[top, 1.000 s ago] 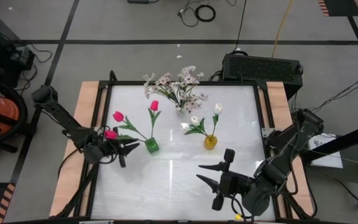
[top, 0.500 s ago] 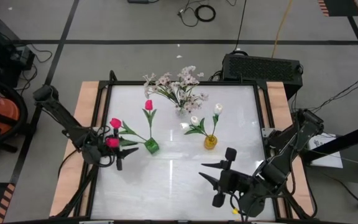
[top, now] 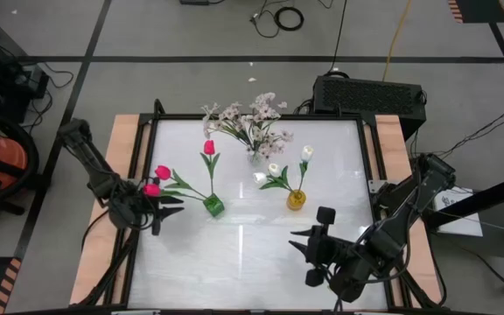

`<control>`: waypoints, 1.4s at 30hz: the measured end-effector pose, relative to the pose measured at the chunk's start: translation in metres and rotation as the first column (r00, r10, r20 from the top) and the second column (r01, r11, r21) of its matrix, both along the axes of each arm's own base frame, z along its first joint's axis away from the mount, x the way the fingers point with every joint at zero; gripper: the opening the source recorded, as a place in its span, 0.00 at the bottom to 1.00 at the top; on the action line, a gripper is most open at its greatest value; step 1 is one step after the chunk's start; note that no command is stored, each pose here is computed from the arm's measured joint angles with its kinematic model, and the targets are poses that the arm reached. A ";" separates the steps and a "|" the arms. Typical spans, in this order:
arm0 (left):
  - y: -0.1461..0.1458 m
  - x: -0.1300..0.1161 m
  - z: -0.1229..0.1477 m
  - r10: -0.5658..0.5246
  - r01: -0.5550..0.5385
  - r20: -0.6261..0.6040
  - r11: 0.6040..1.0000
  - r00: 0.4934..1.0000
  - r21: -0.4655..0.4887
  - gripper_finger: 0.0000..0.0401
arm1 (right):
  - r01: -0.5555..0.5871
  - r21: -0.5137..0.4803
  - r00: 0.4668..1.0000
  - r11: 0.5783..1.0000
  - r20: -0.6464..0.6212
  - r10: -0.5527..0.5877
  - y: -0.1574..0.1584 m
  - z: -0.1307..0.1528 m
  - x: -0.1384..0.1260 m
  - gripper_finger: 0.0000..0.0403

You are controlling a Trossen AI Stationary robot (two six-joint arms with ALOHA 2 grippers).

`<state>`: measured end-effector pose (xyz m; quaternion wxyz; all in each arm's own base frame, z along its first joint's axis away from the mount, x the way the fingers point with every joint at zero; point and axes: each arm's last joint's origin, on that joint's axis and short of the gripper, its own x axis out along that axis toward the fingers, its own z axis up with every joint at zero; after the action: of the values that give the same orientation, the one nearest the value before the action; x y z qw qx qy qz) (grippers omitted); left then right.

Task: Sort flowers into vase by color
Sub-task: Return to Home Position

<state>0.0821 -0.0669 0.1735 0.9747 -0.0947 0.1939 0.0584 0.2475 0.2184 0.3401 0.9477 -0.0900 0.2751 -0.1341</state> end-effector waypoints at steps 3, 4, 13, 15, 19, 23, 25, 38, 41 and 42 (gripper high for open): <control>0.002 -0.004 0.002 0.025 -0.026 0.038 0.999 0.999 0.033 0.28 | 0.003 0.039 0.999 0.999 -0.033 -0.002 0.000 -0.008 -0.002 0.16; 0.003 -0.004 0.003 0.032 -0.035 0.056 0.998 0.998 0.051 0.28 | 0.004 0.045 0.999 0.999 -0.044 -0.002 0.000 -0.013 -0.002 0.13; 0.013 -0.005 0.010 0.042 -0.057 0.093 0.986 0.995 0.157 0.14 | -0.063 0.214 0.990 0.975 -0.113 0.089 -0.014 -0.068 -0.019 0.01; 0.016 -0.003 0.010 0.056 -0.070 0.095 0.985 0.994 0.155 0.05 | -0.124 0.242 0.985 0.962 -0.084 0.148 -0.025 -0.077 -0.023 0.00; 0.019 0.002 0.007 0.106 -0.123 0.112 0.981 0.988 0.151 0.02 | -0.213 0.248 0.977 0.945 0.022 0.214 -0.056 -0.083 -0.037 0.00; 0.020 0.007 -0.002 0.142 -0.160 0.157 0.981 0.977 0.110 0.01 | -0.265 0.212 0.959 0.940 0.163 0.234 -0.088 -0.089 -0.057 0.00; 0.019 0.009 -0.007 0.133 -0.153 0.179 0.983 0.975 0.104 0.01 | -0.284 0.198 0.943 0.938 0.235 0.236 -0.101 -0.093 -0.068 0.00; 0.027 0.019 -0.024 0.108 -0.146 0.237 0.978 0.966 0.152 0.00 | -0.359 0.246 0.841 0.900 0.503 0.198 -0.149 -0.168 -0.122 0.00; 0.029 0.021 -0.021 0.099 -0.146 0.255 0.974 0.962 0.171 0.00 | -0.365 0.270 0.836 0.891 0.516 0.187 -0.155 -0.181 -0.126 0.00; 0.030 0.022 -0.019 0.089 -0.141 0.268 0.974 0.959 0.179 0.00 | -0.354 0.272 0.847 0.895 0.499 0.183 -0.156 -0.184 -0.127 0.00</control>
<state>0.1037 -0.0374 0.1548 0.9911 -0.0159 0.0527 0.1211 0.1209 0.0623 0.1562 0.9952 0.0782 0.0462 0.0363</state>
